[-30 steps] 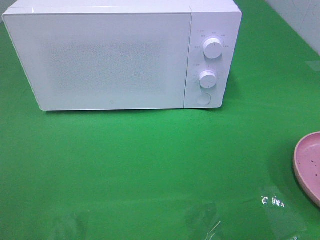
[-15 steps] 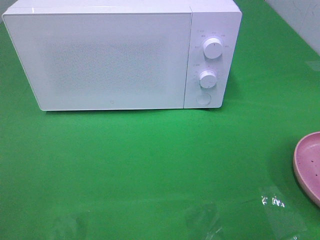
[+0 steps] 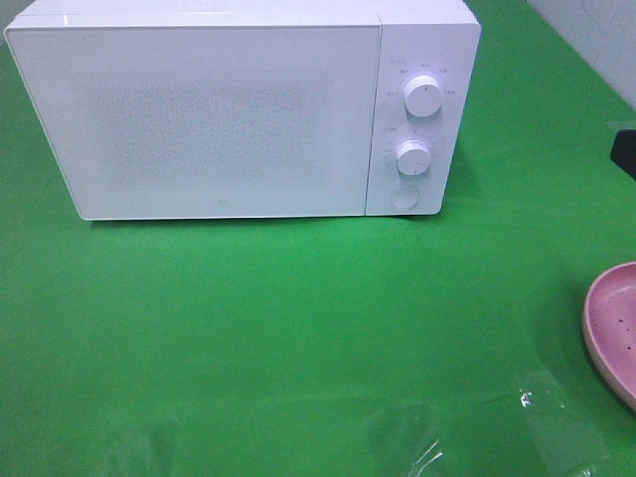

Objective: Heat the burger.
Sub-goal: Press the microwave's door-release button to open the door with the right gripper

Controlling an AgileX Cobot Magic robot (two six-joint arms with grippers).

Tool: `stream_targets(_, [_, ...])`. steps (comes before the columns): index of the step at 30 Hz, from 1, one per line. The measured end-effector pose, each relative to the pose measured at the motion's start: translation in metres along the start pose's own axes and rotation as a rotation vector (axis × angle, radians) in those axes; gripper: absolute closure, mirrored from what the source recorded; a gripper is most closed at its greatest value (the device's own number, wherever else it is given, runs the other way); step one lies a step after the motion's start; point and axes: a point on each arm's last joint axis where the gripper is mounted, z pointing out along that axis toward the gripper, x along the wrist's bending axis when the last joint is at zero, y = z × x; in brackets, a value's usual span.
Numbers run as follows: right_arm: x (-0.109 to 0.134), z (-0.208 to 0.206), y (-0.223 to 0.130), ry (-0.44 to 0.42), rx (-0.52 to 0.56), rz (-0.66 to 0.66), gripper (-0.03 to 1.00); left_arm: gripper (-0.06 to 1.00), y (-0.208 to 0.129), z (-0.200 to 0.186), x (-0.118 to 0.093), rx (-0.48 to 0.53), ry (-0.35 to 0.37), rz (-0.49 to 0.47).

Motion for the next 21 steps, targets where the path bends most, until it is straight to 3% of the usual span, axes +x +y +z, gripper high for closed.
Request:
stream_targets(4, [0.000, 0.018, 0.001, 0.006, -0.055, -0.009, 0.24, -0.03, 0.000, 0.000, 0.000, 0.000, 0.000, 0.000])
stream_targets(15, [-0.004, 0.057, -0.014, -0.038, -0.060, -0.056, 0.24, -0.03, 0.000, 0.000, 0.000, 0.000, 0.000, 0.000])
stream_targets(21, [0.008, 0.066, -0.020, -0.024, -0.076, -0.095, 0.24, -0.03, 0.000, 0.000, 0.000, 0.000, 0.000, 0.000])
